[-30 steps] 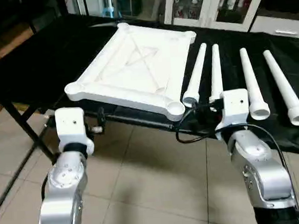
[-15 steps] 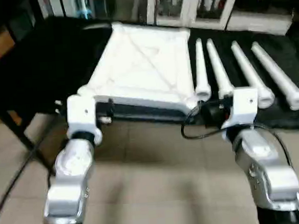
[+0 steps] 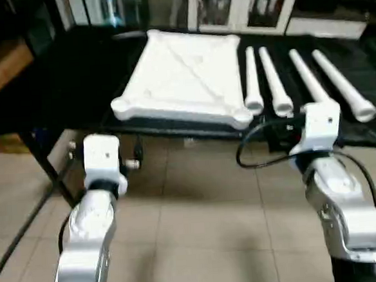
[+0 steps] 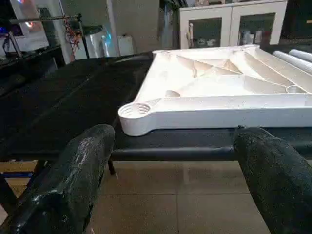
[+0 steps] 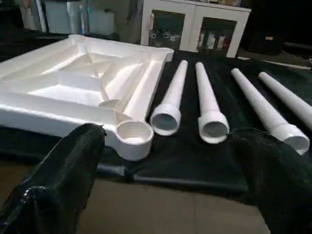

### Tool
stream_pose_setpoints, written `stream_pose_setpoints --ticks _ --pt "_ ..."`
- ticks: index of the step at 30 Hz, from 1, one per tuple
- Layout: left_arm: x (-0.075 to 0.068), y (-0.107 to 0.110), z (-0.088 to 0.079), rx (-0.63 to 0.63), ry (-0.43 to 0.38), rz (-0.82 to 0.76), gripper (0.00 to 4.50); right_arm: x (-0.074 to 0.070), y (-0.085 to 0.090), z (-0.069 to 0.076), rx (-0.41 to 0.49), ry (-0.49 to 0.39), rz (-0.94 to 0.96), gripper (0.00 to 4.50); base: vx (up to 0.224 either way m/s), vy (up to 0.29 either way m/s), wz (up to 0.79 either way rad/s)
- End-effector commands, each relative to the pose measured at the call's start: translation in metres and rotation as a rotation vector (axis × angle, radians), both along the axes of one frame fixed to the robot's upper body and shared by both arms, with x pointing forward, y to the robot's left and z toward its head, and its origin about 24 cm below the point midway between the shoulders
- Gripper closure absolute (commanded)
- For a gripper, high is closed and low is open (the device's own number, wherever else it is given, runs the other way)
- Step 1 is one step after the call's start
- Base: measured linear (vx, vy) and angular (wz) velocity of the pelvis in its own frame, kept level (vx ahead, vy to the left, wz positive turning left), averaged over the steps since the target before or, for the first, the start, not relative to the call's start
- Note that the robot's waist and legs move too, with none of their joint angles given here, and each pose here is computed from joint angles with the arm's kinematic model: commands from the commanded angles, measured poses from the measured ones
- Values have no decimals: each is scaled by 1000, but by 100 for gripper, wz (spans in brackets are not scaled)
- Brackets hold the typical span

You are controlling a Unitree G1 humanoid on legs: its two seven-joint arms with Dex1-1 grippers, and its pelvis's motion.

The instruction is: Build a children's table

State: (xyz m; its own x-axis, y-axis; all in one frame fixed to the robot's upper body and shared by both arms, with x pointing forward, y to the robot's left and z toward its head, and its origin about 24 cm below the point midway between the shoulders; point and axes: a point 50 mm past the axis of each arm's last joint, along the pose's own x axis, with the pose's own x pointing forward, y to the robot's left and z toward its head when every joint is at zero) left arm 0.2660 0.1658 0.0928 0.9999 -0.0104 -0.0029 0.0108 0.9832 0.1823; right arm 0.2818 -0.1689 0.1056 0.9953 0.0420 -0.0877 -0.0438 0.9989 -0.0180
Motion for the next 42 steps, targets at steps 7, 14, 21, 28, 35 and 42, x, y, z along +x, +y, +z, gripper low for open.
stream_pose_setpoints --ticks 7,14,21,28,35,42 --pt "9 -7 0 41 4 -6 11 3 4 0 -11 14 17 0 -28 10 -5" --pt "15 -15 2 14 10 -34 11 4 -1 0 -68 31 0 0 -29 -169 -1" --pt "5 -10 -2 -24 37 -28 11 1 3 0 -46 31 14 0 -7 -162 -2" --pt "6 -8 -1 27 45 -38 11 10 8 -5 -6 49 13 0 -26 -86 12" --pt "10 -10 6 45 28 -75 11 12 11 -1 18 30 46 0 5 30 -3" --pt "12 -11 8 52 25 -93 11 12 14 -2 21 32 83 0 84 6 -4"
